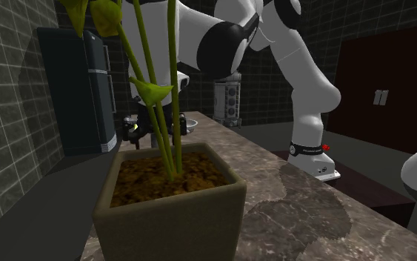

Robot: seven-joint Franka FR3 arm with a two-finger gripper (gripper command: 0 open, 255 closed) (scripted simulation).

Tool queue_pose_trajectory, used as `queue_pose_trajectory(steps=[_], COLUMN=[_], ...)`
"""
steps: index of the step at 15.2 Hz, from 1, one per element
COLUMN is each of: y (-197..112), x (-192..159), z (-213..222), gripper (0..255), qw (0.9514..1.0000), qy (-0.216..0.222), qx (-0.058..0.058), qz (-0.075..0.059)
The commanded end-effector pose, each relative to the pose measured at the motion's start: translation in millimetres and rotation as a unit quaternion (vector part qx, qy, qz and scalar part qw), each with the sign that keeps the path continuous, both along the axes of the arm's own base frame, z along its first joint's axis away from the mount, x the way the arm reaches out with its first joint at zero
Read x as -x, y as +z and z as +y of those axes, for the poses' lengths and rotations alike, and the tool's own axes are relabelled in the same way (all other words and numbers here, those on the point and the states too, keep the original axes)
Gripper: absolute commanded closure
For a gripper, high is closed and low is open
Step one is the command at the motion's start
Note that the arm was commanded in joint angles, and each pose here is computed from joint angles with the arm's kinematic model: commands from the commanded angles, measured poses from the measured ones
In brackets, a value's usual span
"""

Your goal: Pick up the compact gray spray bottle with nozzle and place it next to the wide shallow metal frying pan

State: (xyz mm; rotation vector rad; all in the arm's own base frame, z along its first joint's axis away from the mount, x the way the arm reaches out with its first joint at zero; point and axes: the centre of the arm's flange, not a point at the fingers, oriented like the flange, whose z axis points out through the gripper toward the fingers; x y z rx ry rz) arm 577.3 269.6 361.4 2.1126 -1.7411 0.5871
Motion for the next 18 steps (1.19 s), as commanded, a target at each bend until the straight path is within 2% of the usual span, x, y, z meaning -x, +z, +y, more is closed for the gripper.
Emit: queue_pose_trajectory(steps=[1,8,9,18], y=[-5.1,-5.0,-5.0,-5.1], x=[0.1,0.0,0.0,0.0], z=[-3.0,-3.0,-3.0,-3.0], gripper=[0,0,255,255], qw=[1.0,1.0,1.0,1.0], qy=[0.0,0.0,0.0,0.0], qx=[0.0,0.0,0.0,0.0], qz=[0.0,0.0,0.0,0.0])
